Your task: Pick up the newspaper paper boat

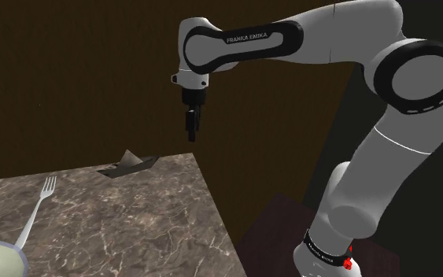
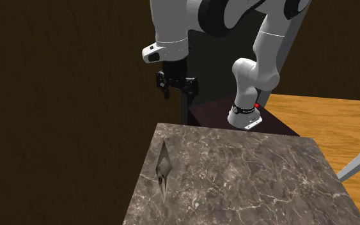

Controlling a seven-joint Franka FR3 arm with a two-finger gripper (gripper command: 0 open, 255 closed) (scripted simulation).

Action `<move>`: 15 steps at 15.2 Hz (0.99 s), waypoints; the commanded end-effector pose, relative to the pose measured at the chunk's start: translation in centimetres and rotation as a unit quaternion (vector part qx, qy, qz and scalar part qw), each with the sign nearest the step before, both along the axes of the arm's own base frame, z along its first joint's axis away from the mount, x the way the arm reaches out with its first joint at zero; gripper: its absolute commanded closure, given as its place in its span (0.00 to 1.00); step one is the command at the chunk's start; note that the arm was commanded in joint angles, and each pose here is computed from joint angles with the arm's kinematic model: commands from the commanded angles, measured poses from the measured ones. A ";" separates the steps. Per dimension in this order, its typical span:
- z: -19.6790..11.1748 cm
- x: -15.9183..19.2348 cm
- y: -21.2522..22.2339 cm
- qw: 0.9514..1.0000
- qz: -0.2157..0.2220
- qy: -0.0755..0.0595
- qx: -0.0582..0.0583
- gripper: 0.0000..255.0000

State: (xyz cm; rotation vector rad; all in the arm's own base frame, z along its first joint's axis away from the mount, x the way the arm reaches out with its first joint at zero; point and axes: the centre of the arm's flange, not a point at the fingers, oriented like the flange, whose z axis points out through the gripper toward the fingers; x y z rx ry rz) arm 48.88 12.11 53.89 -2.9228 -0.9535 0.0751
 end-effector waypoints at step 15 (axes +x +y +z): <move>-4.8 10.9 15.4 0.976 0.214 -0.014 0.024 0.00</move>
